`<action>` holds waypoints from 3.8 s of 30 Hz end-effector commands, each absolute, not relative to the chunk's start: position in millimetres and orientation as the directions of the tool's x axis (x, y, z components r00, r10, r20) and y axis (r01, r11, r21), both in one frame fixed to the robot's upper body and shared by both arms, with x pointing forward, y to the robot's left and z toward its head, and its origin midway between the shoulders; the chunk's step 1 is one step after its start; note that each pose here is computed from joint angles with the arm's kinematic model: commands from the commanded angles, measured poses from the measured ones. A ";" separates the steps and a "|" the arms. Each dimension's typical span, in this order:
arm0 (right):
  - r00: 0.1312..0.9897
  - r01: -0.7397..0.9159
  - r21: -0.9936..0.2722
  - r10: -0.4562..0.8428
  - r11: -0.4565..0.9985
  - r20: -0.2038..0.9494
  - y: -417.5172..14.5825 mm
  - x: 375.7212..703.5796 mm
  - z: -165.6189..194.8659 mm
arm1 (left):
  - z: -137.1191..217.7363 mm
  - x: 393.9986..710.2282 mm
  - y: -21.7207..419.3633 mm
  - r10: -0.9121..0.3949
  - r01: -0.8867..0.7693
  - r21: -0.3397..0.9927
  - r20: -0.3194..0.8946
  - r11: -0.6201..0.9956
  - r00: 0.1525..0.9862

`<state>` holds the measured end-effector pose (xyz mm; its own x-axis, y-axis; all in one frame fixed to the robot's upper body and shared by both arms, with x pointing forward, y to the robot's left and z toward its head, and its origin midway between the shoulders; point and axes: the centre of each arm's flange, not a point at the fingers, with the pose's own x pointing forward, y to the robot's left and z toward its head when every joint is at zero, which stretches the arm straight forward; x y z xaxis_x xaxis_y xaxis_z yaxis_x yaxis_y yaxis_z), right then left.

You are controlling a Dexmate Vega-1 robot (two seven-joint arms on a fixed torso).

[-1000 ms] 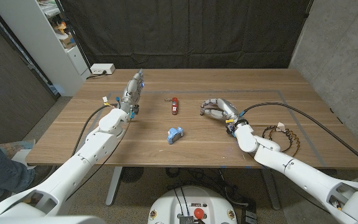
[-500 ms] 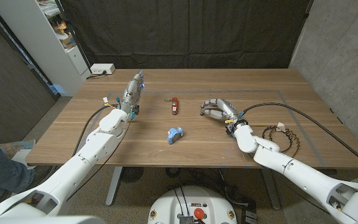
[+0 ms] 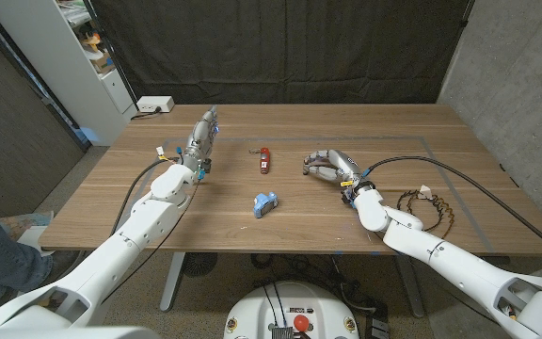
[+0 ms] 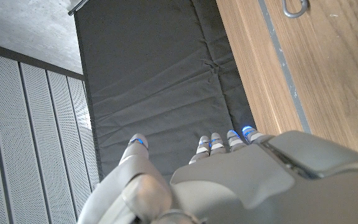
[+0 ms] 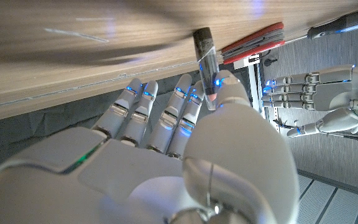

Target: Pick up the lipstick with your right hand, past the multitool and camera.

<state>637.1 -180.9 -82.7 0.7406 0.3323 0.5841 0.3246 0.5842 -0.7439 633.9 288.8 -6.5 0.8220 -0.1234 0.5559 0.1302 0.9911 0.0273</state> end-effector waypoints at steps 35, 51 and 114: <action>0.743 0.386 -0.709 0.257 0.589 0.618 -185.1 636.4 -77.1 | -3.5 644.1 285.3 -0.132 0.145 0.020 0.549 0.989 0.825; 0.736 0.381 -0.711 0.272 0.591 0.620 -185.4 632.9 -65.1 | -2.7 647.2 282.9 -0.133 0.146 0.020 0.548 0.989 0.826; 0.709 0.383 -0.715 0.310 0.585 0.634 -191.1 598.9 -17.4 | -3.6 657.6 271.7 -0.173 0.194 0.022 0.556 0.981 0.813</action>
<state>606.2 -192.7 -29.1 0.7117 0.2962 0.6370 0.3868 0.5917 -0.7073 658.4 271.6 -3.7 0.8138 -0.1691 0.5561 0.1920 0.9812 0.0174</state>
